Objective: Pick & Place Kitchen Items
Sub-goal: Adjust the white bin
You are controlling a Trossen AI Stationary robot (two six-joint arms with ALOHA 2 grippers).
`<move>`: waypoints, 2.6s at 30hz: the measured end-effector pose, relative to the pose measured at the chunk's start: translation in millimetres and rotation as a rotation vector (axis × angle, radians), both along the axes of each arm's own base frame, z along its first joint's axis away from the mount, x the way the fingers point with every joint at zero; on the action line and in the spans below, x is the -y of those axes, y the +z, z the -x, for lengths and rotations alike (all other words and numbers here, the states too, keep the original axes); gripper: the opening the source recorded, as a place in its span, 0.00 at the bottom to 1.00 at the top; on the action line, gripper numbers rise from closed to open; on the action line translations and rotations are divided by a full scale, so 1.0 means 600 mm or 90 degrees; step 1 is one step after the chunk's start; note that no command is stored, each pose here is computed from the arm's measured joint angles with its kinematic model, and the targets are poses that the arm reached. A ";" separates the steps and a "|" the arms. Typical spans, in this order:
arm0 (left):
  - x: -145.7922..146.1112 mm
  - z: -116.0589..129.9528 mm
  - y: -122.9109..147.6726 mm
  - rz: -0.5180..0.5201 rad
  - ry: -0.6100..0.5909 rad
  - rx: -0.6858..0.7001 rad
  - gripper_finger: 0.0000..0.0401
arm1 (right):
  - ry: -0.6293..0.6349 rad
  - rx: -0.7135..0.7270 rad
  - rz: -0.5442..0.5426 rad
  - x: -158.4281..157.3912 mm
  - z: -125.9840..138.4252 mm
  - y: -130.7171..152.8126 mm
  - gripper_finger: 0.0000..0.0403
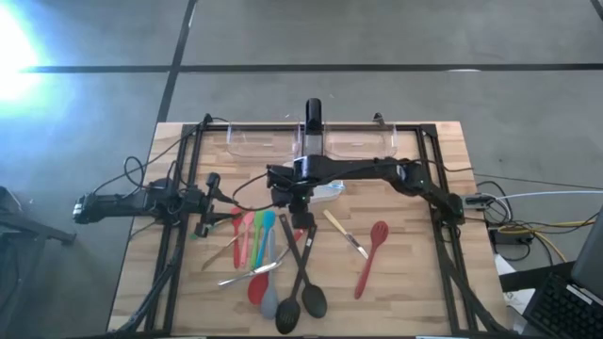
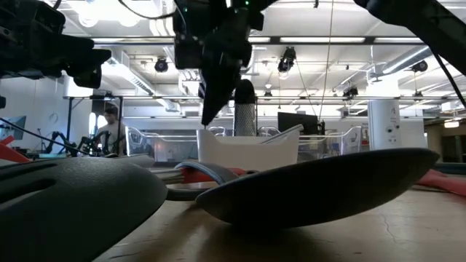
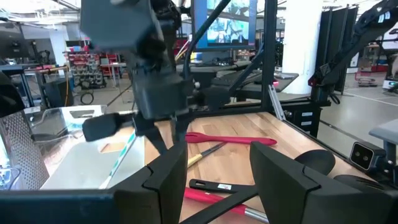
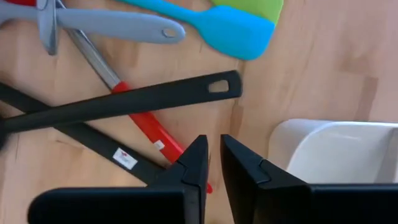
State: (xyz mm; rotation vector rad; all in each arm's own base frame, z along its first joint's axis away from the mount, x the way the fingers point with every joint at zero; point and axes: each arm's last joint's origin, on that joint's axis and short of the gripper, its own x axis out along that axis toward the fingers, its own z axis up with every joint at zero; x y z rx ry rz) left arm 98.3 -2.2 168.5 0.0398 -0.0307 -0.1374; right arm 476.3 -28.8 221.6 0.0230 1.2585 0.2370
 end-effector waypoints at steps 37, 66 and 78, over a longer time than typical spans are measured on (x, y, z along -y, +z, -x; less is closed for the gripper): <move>0.000 0.000 0.000 0.000 0.000 0.000 0.45 | -0.050 -0.218 -0.005 -0.015 0.052 -0.029 0.07; 0.000 0.000 0.000 0.000 0.000 0.000 0.45 | -0.129 -0.231 0.125 -0.003 0.098 -0.027 0.07; 0.000 0.000 0.000 0.000 0.000 -0.001 0.45 | -0.193 -0.263 0.117 -0.008 0.170 -0.030 0.07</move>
